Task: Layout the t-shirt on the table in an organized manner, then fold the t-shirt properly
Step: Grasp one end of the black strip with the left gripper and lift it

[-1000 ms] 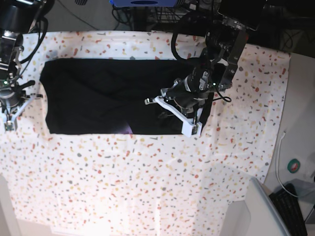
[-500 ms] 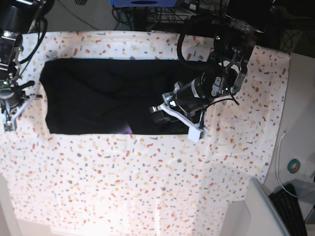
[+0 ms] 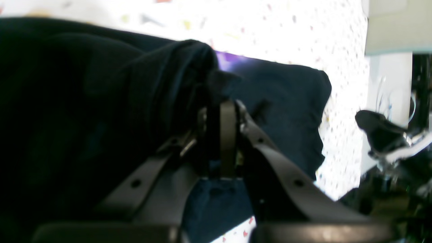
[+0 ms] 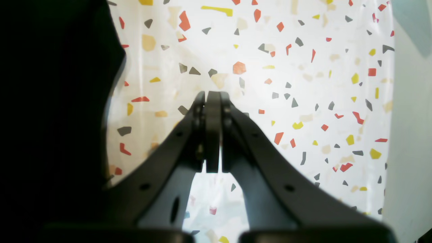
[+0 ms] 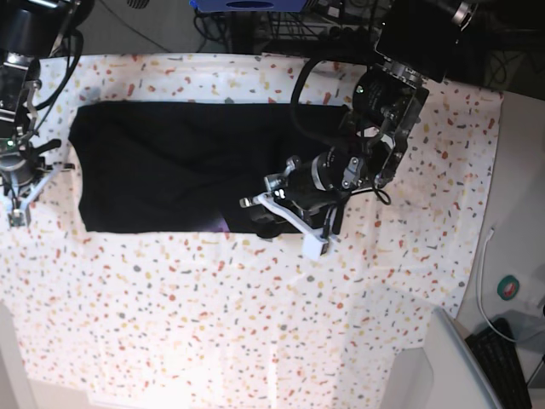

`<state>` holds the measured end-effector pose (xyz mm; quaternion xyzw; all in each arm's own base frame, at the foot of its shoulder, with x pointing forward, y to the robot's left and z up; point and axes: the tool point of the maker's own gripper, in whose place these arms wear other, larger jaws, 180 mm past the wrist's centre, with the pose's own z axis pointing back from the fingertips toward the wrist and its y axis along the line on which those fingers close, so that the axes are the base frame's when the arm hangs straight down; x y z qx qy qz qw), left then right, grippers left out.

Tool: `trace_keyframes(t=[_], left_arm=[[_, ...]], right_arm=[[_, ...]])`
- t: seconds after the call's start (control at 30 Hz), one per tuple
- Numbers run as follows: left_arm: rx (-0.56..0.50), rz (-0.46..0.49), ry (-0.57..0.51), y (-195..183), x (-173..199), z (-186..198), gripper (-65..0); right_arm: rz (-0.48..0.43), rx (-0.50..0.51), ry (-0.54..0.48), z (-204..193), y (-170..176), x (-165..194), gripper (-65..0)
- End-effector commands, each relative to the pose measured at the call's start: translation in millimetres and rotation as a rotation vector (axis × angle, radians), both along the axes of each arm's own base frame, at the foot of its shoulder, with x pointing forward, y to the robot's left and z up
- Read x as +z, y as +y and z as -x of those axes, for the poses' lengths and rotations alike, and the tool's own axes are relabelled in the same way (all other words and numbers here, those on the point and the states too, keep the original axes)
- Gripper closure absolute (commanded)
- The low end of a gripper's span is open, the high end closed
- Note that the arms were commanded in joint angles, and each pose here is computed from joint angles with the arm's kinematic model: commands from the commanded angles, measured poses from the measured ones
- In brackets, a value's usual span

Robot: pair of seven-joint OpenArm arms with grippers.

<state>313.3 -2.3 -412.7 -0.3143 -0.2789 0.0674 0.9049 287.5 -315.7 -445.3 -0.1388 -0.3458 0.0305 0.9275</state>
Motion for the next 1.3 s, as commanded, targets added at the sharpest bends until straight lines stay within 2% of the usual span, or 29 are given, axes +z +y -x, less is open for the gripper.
trace_keyframes(t=[0.0,0.4,0.47,0.57,0.6,0.63,0.67,0.77,0.9,1.0,1.03,1.1,1.17,1.2,1.23,1.27], left_arm=[[-0.02,0.024,-0.05,-10,15,-10,0.0],[-0.02,0.013,-0.006,-15,0,-14,0.0],[-0.017,0.014,-0.01,-15,1,-15,-17.6],[-0.006,0.015,-0.021,-10,5,-19,-50.7],[-0.006,0.015,-0.027,-10,6,-20,-59.9],[-0.008,0.02,-0.044,-10,12,-22,-65.0],[-0.006,0.024,-0.058,-9,17,-22,-65.0],[0.064,0.01,-0.116,31,35,-22,-65.0],[0.235,-0.065,-0.185,122,58,-8,-65.0],[0.374,-0.183,-0.178,204,60,18,-65.0],[0.431,-0.222,-0.167,233,60,28,-59.1],[0.536,-0.289,-0.141,282,58,50,-40.8],[0.637,-0.377,-0.115,331,56,76,-16.3],[0.675,-0.422,-0.107,352,56,88,-3.5],[0.708,-0.457,-0.104,370,58,99,0.0],[0.755,-0.487,-0.093,388,58,112,0.0]], right_arm=[[0.024,0.004,-0.049,-11,-7,15,0.0],[0.024,0.007,-0.062,-11,-5,19,0.0],[0.018,0.03,-0.08,-7,8,24,0.0],[-0.032,0.143,-0.144,-6,57,45,0.0],[-0.058,0.189,-0.158,-3,76,51,0.0],[-0.088,0.239,-0.163,2,96,54,0.0],[-0.123,0.285,-0.158,7,117,54,0.0],[-0.188,0.445,-0.085,23,179,49,0.0],[-0.204,0.584,0.039,36,231,36,0.0],[-0.275,0.642,0.041,41,261,41,-0.6],[-0.307,0.657,0.04,45,270,42,-6.6],[-0.353,0.686,0.046,51,284,44,-18.3],[-0.39,0.711,0.056,56,296,45,-29.1],[-0.405,0.721,0.064,60,302,43,-32.1],[-0.419,0.733,0.067,62,308,43,-32.7],[-0.432,0.747,0.076,65,315,40,-32.7]])
